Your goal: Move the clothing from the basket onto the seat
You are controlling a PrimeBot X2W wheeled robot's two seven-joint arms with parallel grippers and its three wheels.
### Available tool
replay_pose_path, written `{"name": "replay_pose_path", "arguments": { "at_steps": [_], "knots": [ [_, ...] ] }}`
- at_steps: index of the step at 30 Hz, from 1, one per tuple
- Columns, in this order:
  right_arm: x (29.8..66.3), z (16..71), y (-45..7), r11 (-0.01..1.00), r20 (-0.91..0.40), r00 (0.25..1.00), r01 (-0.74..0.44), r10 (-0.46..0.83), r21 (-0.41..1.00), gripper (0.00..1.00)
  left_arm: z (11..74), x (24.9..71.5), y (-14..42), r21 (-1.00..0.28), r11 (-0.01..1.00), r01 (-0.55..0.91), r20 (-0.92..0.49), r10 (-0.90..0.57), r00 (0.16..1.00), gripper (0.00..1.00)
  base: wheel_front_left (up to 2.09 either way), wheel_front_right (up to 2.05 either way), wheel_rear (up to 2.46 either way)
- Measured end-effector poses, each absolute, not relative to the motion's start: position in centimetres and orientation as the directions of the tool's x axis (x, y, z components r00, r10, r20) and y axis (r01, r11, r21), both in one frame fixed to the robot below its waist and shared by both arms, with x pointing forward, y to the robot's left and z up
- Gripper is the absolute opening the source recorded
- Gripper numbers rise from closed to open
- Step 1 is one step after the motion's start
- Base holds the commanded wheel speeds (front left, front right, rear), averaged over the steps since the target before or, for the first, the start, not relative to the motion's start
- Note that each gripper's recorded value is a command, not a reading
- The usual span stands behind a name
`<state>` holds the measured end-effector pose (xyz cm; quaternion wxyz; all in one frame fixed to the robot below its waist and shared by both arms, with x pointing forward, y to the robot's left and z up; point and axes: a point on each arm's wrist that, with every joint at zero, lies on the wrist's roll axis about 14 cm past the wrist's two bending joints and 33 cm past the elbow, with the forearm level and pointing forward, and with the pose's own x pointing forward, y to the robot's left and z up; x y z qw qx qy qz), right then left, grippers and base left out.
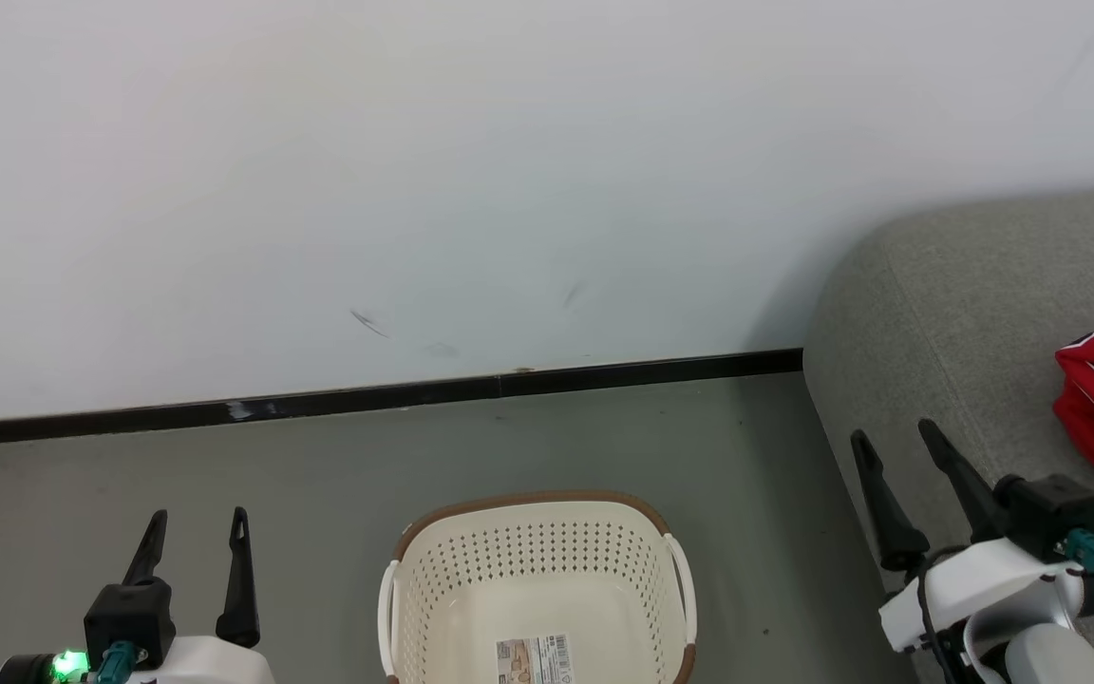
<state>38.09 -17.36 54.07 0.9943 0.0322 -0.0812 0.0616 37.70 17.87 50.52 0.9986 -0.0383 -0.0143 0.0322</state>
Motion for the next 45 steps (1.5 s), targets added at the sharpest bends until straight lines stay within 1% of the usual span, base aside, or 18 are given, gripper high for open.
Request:
{"name": "replay_pose_path", "arguments": {
  "at_steps": [8,19,39,40,45],
  "knots": [
    [35.9,52.7,-17.2,0.992,0.136,0.986,-0.105,0.094,0.076,1.0,50.6,36.6,17.8,-0.055,0.997,-0.05,0.034,0.052,0.998,1.0,0.0,0.0,0.0],
    [34.3,52.2,-17.6,0.994,0.128,0.989,-0.083,0.073,0.073,1.0,50.9,36.7,16.6,-0.062,0.998,-0.011,0.044,0.013,0.999,1.0,0.0,0.0,0.0],
    [34.0,52.3,-17.3,0.994,0.135,0.988,-0.081,0.07,0.076,1.0,50.4,36.9,16.0,-0.046,0.999,0.013,0.03,-0.011,0.999,1.0,0.0,0.0,0.0],
    [34.0,52.2,-17.3,0.994,0.131,0.989,-0.082,0.071,0.078,0.0,50.3,36.9,16.0,-0.048,0.999,0.012,0.027,-0.011,1.0,0.0,0.0,0.0,0.0],
    [33.3,50.1,-17.0,0.992,0.067,0.995,-0.078,0.072,0.096,0.0,48.0,35.8,15.2,-0.066,0.998,0.012,-0.042,-0.015,0.999,0.0,0.0,0.0,0.0]
  ]
}}
